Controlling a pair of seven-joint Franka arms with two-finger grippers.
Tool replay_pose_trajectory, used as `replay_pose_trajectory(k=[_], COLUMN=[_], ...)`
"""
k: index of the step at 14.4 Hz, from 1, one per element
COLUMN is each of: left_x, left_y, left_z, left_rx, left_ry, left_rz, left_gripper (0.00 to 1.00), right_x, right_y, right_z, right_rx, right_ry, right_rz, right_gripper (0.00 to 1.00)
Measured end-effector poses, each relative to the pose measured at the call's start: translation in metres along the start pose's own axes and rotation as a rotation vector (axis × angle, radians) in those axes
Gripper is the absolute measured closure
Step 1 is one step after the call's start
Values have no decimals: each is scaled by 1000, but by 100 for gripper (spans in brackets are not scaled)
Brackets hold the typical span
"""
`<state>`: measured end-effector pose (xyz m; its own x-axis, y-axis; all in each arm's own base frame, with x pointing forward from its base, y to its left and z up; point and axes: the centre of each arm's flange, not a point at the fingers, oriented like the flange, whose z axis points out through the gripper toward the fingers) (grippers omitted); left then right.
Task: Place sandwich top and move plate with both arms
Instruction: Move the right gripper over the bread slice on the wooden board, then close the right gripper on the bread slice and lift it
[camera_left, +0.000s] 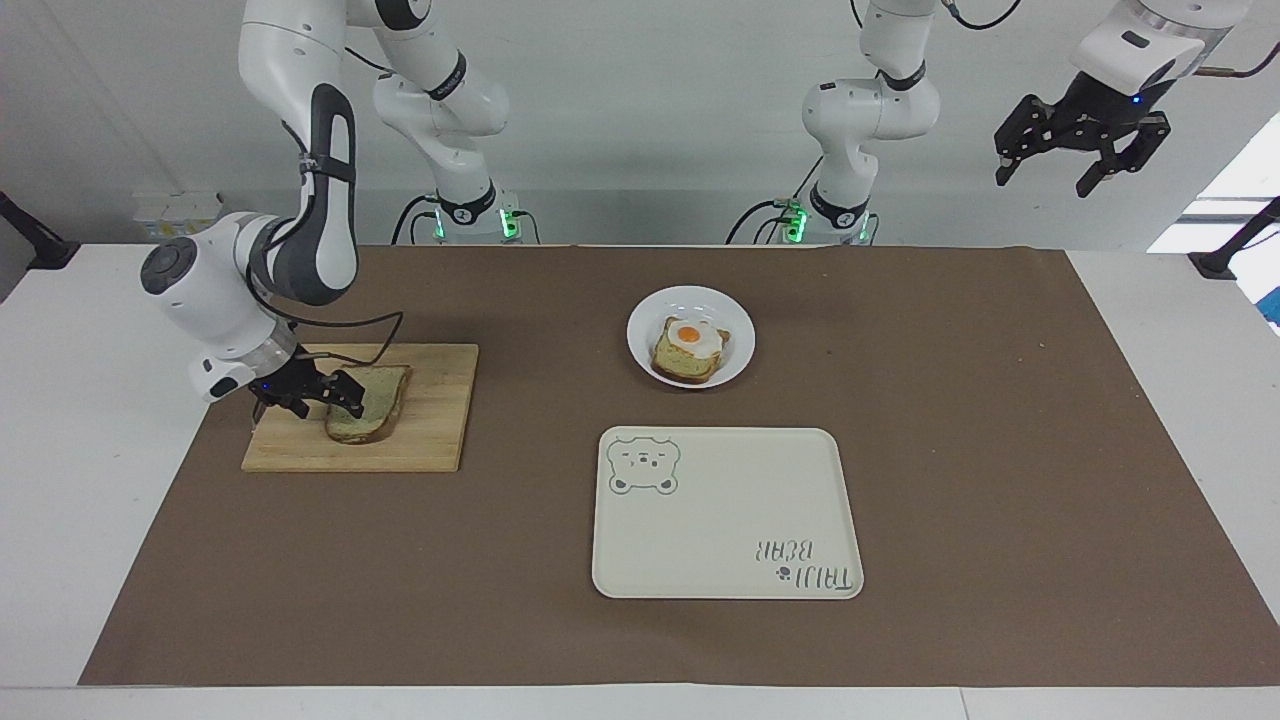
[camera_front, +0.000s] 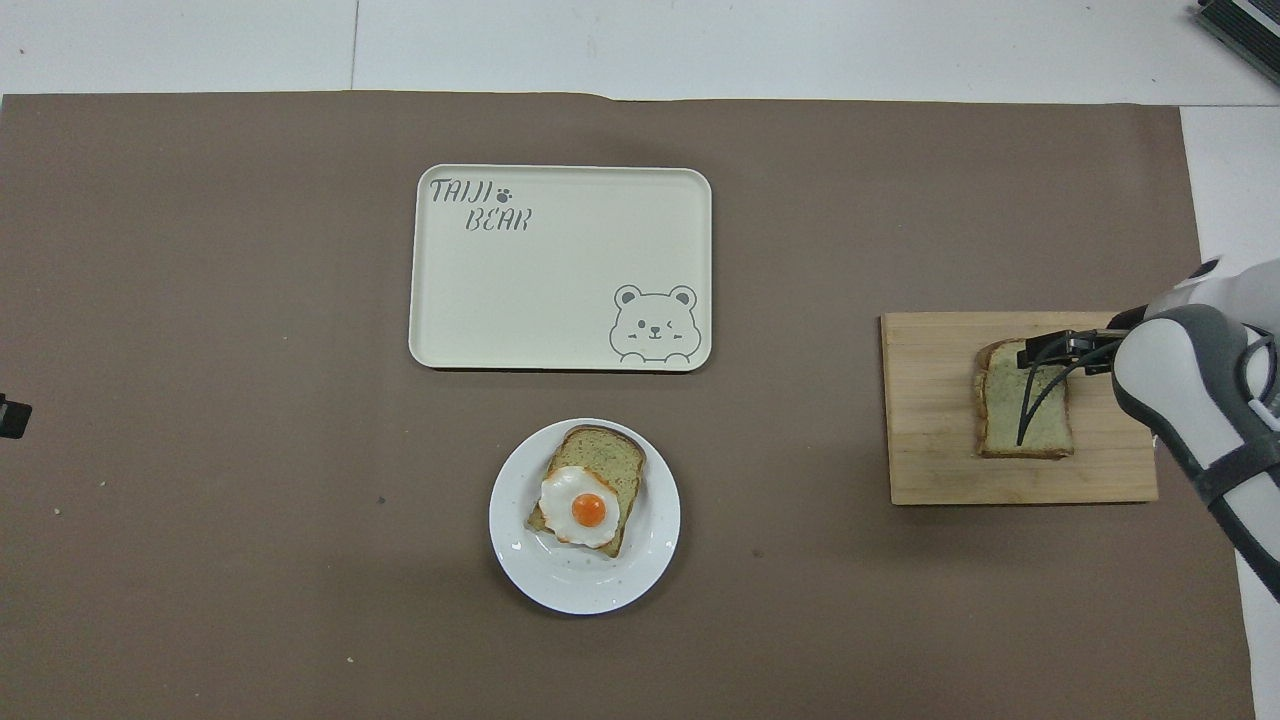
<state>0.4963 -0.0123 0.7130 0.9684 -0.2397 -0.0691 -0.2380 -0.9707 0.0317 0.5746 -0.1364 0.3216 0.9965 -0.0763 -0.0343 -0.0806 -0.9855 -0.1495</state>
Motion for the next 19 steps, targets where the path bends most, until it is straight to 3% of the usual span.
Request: replay_pose_trajectory(k=[8,9,15,16,19], left_x=[0,0,0,0,0], left_y=[0,0,0,0,0], left_z=[0,0,0,0,0], left_rx=[0,0,0,0,0], left_ry=[0,0,0,0,0], left_rz=[0,0,0,0,0], left_gripper=[0,0,0,0,0], right_x=[-9,-9,-9,-8,-8], right_y=[8,8,9,9,9], right_z=[18,18,14,14,14], right_rx=[25,25,27,28,28], right_ry=[-5,-5,3,4,4], right_rz=[-8,-10,-7,-6,-6], right_gripper=[0,7,72,78,79])
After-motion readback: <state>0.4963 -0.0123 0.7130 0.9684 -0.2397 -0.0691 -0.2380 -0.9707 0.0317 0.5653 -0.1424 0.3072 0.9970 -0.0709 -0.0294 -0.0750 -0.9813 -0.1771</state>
